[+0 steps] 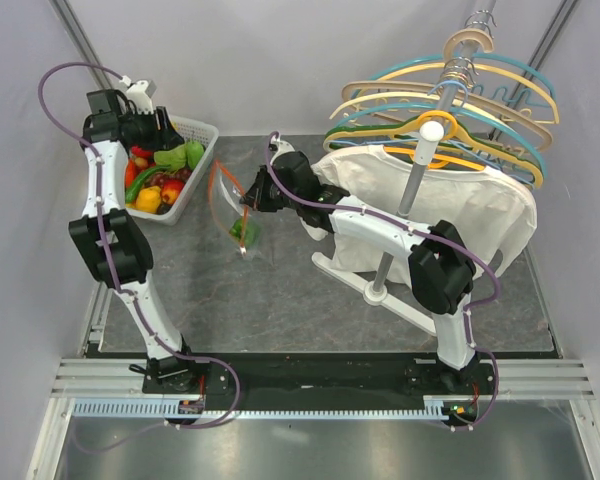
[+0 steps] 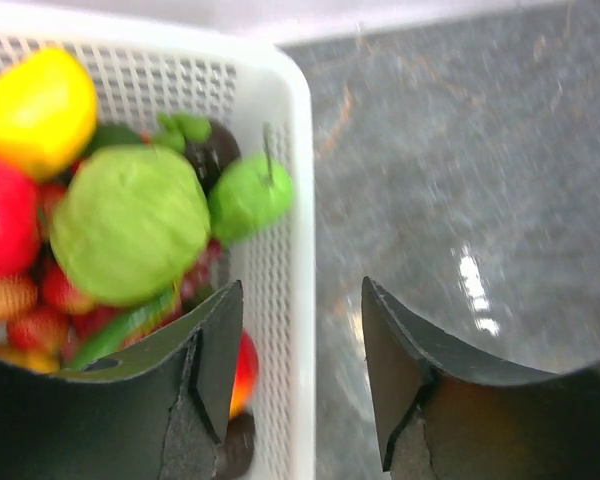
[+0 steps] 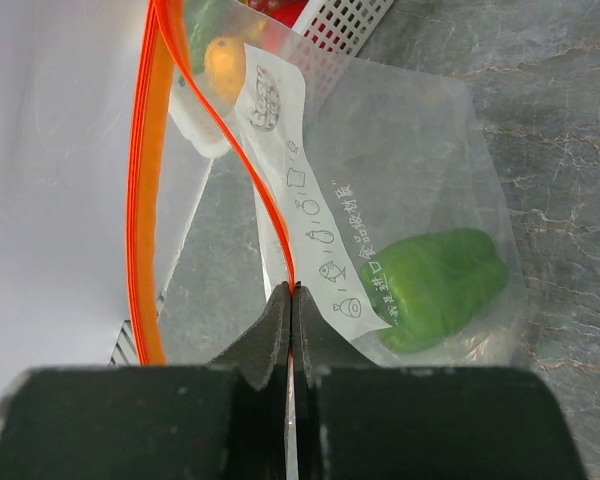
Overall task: Place the food in the zip-top bag and seal the zipper
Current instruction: Pick up the fake vegetable from the bin.
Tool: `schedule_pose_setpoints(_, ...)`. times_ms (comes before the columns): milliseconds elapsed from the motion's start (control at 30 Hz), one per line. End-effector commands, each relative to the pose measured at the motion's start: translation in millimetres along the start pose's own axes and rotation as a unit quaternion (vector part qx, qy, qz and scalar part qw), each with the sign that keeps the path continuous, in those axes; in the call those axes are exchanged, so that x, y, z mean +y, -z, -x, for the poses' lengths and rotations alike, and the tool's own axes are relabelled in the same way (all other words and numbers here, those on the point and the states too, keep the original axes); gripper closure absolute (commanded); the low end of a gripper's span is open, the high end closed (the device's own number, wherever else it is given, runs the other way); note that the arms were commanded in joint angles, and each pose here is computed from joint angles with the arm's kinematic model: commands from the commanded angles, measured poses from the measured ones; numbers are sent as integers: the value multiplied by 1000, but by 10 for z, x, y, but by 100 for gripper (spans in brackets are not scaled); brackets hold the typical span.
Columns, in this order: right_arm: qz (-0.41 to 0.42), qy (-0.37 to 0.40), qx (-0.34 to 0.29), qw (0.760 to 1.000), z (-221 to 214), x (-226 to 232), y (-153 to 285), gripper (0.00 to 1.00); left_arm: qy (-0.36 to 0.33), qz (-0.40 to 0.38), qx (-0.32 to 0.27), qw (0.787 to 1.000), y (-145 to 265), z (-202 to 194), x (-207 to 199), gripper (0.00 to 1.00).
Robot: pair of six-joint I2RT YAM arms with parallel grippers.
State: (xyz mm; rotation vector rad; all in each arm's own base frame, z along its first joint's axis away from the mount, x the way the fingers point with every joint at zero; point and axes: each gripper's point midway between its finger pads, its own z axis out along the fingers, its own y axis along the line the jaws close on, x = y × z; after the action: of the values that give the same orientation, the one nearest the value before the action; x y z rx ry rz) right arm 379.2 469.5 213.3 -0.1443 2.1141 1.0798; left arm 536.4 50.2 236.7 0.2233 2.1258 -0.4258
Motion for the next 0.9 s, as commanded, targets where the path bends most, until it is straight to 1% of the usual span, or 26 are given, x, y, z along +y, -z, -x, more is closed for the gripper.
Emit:
schedule_pose_setpoints(0, 19, 11, -11, 1000, 101, 87, 38, 100, -15, 6, -92, 996, -333, 489, 143, 44)
schedule_pose_setpoints(33, 21, 10, -9, 1000, 100, 88, 40, 100, -19, 9, -103, 994, -395, 560, 185, 44)
schedule_pose_setpoints(133, 21, 8, -9, 1000, 101, 72, 35, 100, -11, 4, -106, 994, -597, 571, 237, 45)
schedule_pose_setpoints(267, 17, 2, -6, 1000, 70, 13, 29, 100, -33, 4, -94, 995, -812, 461, 203, 46)
schedule_pose_setpoints(300, 15, 1, -3, 1000, 54, -7, 28, 100, -33, 4, -93, 995, -837, 454, 190, 48)
schedule_pose_setpoints(533, 17, 2, 0, 1000, 59, -36, 21, 100, -20, 19, -74, 997, -980, 277, 299, 51)
schedule_pose_setpoints(667, 16, 2, -1, 1000, 70, -55, 0, 100, -20, 15, -63, 998, -1015, 194, 296, 65)
schedule_pose_setpoints(700, 15, 1, -2, 1000, 78, -63, 0, 100, -19, 16, -61, 998, -1011, 188, 295, 73)
schedule_pose_setpoints(767, 17, 1, -2, 1000, 83, -47, 7, 100, -20, 15, -62, 998, -998, 205, 286, 81)
schedule_pose_setpoints(800, 16, 1, 1, 1000, 63, -63, -2, 100, -21, 16, -67, 997, -969, 252, 273, 88)
schedule_pose_setpoints(867, 14, 1, 2, 1000, 53, -76, -4, 100, -22, 15, -74, 997, -935, 317, 254, 98)
